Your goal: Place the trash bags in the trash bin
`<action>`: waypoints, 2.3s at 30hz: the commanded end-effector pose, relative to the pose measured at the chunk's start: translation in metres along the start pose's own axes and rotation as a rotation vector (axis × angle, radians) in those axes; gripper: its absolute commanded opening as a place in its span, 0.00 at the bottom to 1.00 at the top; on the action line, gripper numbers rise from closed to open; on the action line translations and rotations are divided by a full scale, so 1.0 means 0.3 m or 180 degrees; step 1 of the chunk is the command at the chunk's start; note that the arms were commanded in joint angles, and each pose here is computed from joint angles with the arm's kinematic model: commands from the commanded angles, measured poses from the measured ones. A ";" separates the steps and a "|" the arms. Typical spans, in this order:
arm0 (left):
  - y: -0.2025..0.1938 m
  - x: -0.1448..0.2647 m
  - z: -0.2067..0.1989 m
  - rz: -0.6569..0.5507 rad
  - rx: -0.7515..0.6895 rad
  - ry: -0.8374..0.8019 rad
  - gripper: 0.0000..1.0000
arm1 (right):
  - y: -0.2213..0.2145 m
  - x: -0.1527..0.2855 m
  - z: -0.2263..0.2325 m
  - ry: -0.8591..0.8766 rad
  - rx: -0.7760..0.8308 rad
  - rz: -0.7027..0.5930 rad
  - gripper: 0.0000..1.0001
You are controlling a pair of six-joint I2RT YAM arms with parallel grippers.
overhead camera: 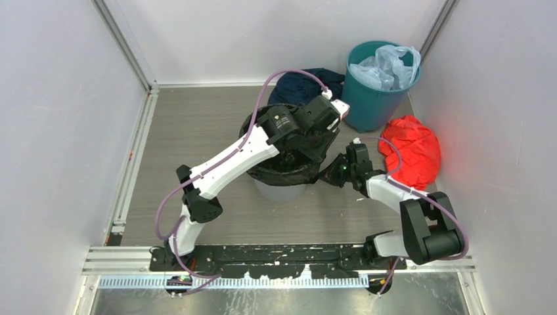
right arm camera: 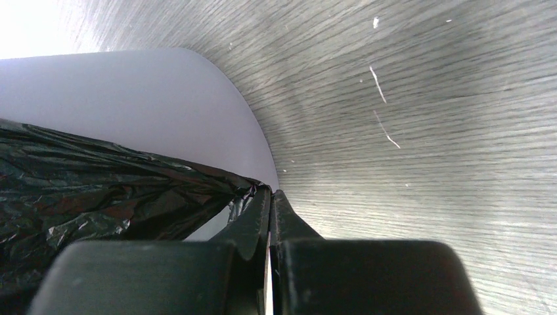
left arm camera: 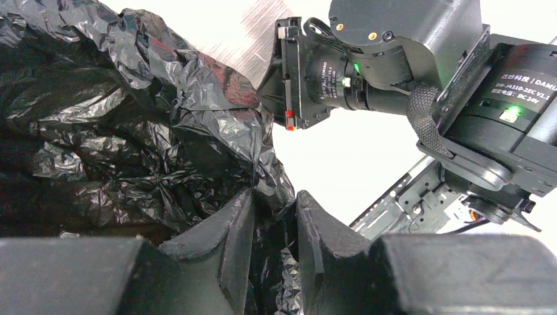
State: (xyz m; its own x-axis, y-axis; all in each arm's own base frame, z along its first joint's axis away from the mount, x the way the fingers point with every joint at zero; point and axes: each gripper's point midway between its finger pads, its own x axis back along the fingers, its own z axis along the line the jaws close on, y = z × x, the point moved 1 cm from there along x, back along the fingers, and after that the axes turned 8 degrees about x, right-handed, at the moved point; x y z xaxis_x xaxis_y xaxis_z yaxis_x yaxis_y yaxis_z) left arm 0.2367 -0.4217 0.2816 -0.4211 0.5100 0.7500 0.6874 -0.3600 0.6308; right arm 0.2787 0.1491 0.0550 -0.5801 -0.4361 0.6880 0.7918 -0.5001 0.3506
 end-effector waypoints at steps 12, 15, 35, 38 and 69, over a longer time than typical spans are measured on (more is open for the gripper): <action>0.093 0.157 0.021 -0.0378 0.0000 -0.0121 0.61 | 0.107 0.234 0.070 -0.0299 0.0557 -0.0356 0.48; 0.113 0.205 0.018 -0.0480 -0.0011 -0.0182 0.64 | 0.150 0.325 0.076 -0.0526 0.0731 -0.0503 0.53; 0.119 0.708 0.576 -0.1760 0.0867 0.0686 1.00 | 0.412 0.645 0.759 0.0616 0.1977 -0.0714 0.06; 0.050 0.692 0.651 -0.1732 0.1031 0.0777 1.00 | 0.354 0.569 0.835 0.0535 0.2343 -0.0490 0.01; -0.131 0.487 0.714 -0.1134 0.1518 0.0322 1.00 | 0.156 0.426 0.814 -0.0073 0.2867 -0.0011 0.05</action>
State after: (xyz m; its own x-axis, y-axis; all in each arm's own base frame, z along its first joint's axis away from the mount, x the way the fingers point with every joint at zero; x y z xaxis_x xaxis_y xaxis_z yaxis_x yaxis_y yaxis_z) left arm 0.2728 -0.1530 0.3080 -0.6999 0.3717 0.6099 0.7012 0.1955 0.6856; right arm 0.2884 0.2689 0.2914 -0.5196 -0.4207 0.7436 0.6775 0.3275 0.6586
